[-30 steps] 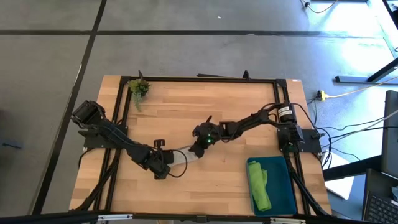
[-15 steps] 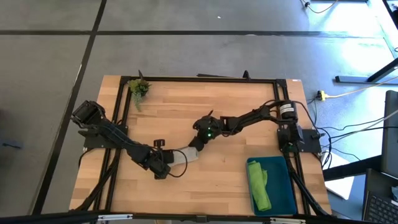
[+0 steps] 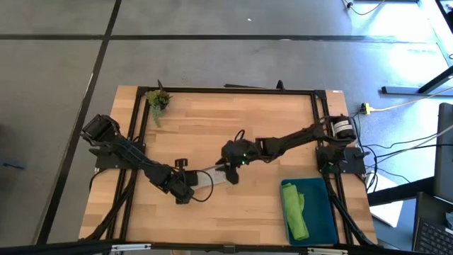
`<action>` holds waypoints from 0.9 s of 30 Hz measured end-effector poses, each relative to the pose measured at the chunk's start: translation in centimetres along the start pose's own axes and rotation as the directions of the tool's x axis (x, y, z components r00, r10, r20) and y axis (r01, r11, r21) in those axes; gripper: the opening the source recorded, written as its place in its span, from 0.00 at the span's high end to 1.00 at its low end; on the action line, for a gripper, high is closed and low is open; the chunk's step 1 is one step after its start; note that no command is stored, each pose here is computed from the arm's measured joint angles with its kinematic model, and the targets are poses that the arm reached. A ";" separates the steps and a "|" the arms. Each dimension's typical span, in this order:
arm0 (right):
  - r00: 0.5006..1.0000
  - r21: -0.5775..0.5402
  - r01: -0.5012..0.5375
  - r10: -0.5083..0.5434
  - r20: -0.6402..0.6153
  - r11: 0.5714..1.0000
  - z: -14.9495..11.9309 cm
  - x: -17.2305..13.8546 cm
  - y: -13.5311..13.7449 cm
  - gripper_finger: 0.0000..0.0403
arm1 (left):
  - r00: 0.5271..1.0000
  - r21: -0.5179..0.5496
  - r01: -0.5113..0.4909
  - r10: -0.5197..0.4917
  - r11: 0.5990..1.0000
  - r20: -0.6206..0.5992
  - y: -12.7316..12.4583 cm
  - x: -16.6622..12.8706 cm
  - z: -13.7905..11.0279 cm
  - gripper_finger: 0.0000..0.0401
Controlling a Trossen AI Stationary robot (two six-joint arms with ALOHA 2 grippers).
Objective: Roll microfiber towels into tight, uniform cylinder then place into a basket
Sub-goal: Put the folded gray microfiber cloth into the bin
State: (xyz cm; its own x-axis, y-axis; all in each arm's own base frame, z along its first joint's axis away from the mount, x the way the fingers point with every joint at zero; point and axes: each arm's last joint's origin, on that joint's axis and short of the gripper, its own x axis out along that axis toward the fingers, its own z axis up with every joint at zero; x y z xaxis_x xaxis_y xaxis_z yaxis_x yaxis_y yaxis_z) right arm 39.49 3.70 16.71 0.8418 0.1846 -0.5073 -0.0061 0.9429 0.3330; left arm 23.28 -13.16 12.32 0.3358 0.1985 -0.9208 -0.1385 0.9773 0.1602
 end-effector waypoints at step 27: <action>1.000 -0.561 -0.020 0.010 -0.022 0.827 -3.6 1.2 6.4 0.69 | 0.999 0.160 -0.005 -0.001 0.987 0.037 0.3 0.2 0.6 0.86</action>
State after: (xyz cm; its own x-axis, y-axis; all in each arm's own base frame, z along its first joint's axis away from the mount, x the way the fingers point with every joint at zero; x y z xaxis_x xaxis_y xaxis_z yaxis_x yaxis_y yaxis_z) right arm 38.52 10.90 15.41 0.8295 0.1997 -0.5216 -0.3251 0.9320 -0.1602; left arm 23.85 -12.83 12.34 0.3699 0.1998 -0.9073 0.0108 0.9756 0.2193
